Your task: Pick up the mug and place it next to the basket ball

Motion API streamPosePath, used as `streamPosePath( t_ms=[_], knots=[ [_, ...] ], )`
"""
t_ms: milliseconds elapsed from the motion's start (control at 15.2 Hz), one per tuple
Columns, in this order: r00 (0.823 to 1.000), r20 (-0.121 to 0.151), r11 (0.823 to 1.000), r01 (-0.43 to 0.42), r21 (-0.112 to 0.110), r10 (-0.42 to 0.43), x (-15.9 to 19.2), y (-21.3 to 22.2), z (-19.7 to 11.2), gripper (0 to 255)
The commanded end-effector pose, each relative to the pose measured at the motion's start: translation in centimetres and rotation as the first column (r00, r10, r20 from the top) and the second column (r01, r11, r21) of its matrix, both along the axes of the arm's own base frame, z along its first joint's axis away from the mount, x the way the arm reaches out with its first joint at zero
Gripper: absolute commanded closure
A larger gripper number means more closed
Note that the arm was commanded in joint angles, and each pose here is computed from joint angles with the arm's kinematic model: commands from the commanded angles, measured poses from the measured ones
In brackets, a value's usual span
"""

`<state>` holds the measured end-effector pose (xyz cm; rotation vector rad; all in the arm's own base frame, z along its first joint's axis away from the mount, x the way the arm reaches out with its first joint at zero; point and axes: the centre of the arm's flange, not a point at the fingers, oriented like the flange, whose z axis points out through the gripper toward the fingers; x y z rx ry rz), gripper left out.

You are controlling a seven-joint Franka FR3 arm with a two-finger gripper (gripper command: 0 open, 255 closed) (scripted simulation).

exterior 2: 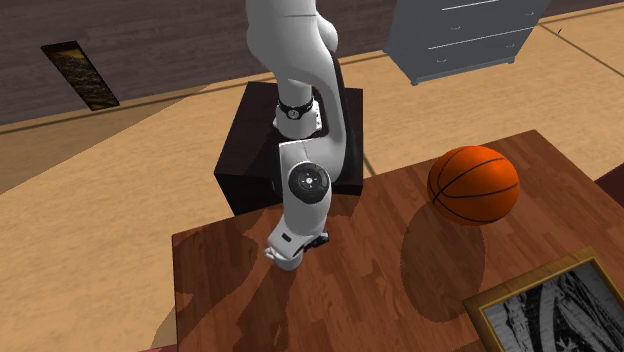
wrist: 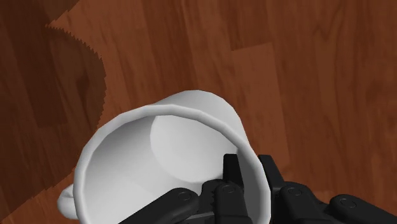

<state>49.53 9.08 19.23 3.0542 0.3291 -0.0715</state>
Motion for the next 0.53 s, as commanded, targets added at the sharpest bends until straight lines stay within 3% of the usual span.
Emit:
streamPosePath(
  t_ms=[0,462],
  knots=[
    [1.0,0.0,1.0,0.0,0.0,0.0,0.0,-0.1,1.1,255],
    [1.0,0.0,1.0,0.0,0.0,0.0,0.0,-0.1,4.8,255]
  ],
)
